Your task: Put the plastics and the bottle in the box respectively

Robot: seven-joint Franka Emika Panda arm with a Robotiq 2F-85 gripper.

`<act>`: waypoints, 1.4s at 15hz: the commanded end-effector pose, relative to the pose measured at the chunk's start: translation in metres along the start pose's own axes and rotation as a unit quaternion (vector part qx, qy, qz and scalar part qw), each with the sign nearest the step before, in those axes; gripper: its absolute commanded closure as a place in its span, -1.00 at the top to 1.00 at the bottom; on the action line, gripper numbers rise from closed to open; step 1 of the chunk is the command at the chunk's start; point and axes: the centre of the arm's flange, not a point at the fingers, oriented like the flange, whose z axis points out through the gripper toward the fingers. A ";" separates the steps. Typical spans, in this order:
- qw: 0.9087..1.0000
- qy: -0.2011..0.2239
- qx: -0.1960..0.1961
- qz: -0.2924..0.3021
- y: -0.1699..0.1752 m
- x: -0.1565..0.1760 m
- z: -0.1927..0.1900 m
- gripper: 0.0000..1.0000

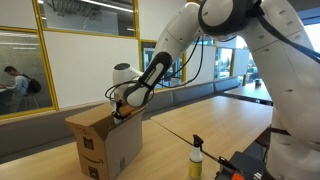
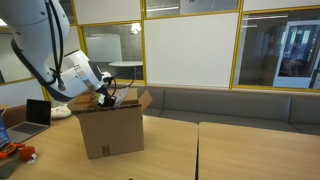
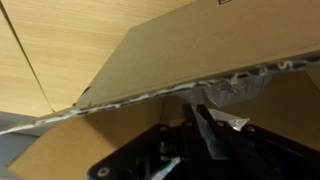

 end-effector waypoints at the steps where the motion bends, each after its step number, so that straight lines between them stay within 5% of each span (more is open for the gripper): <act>1: 1.000 0.000 0.024 0.000 -0.021 0.027 0.033 -0.77; 3: 0.999 -0.012 0.031 0.001 -0.030 0.027 0.049 -0.76; 4: 0.999 -0.020 0.034 0.005 -0.032 0.028 0.055 -0.26; 6: 0.999 -0.039 0.037 0.009 -0.034 0.022 0.069 -0.20; 10: 0.996 -0.085 0.030 0.015 -0.028 0.003 0.088 0.41; 14: 0.993 -0.114 -0.008 0.016 -0.012 -0.006 0.061 0.98; 21: 0.992 -0.107 -0.066 0.030 0.015 -0.013 -0.041 1.00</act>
